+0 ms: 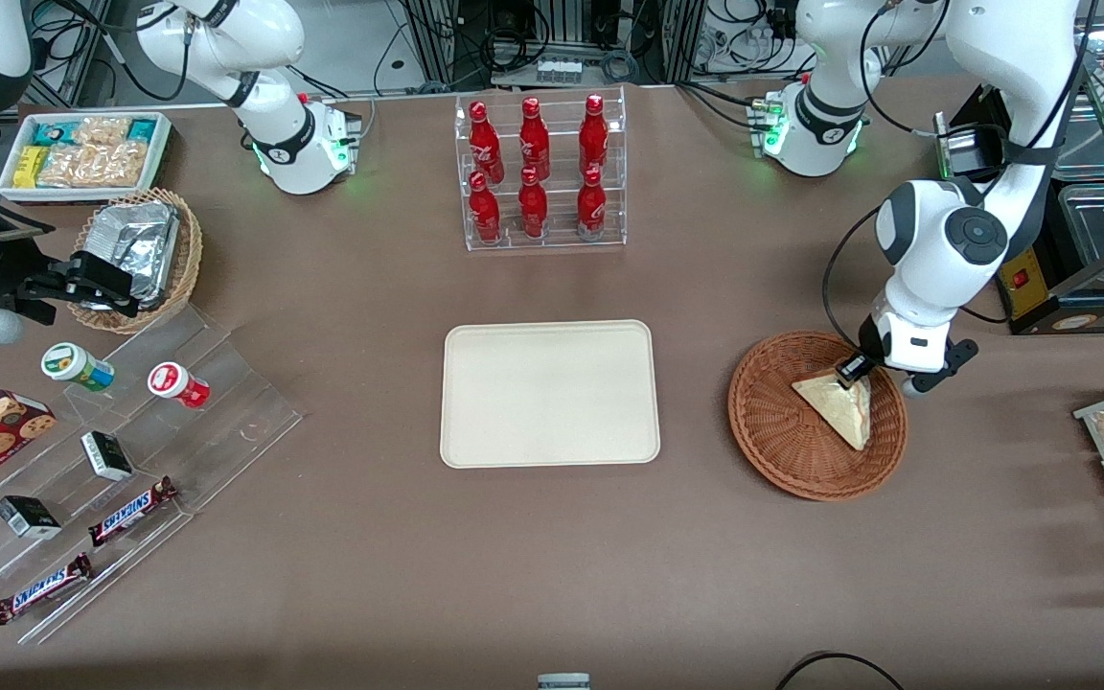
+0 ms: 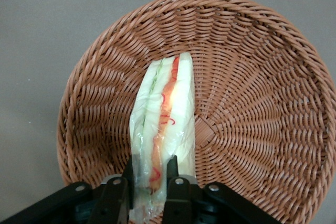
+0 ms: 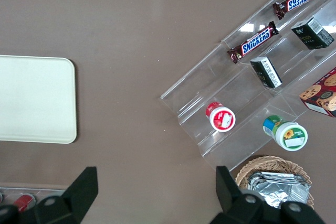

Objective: Place sandwich from basket to tray
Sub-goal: 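Close the left gripper on the sandwich and lift it from the basket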

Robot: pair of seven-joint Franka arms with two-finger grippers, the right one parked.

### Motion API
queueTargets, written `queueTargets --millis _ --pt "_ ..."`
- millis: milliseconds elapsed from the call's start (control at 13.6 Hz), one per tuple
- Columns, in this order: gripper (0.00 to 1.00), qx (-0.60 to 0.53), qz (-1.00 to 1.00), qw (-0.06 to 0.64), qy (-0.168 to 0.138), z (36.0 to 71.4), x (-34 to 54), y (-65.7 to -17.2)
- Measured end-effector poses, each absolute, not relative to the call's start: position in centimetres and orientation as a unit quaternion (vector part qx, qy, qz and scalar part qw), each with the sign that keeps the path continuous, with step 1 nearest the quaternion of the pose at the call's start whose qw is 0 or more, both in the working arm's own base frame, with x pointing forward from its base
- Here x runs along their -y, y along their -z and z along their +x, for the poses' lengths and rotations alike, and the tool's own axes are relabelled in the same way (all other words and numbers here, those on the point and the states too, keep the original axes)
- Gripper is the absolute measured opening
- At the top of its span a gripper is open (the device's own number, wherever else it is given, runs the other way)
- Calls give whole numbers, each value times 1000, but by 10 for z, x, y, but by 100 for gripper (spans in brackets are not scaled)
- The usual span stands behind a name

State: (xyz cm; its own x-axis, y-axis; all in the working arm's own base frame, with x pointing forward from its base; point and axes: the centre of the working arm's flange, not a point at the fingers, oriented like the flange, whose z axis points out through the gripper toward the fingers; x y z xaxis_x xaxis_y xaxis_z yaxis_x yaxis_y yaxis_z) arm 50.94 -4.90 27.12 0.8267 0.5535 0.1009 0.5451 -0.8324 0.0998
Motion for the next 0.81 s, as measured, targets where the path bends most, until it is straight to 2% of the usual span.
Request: queueTargets --millis 221,369,516,664,811 --pt "18 -261 964 19 -40 512 52 -300" --pt "13 -233 972 6 -17 519 53 -337" --pt "13 -192 981 -7 13 531 60 -390" --pt "13 -138 990 -9 21 543 79 -435" --pt "13 -88 996 -8 18 544 104 -449"
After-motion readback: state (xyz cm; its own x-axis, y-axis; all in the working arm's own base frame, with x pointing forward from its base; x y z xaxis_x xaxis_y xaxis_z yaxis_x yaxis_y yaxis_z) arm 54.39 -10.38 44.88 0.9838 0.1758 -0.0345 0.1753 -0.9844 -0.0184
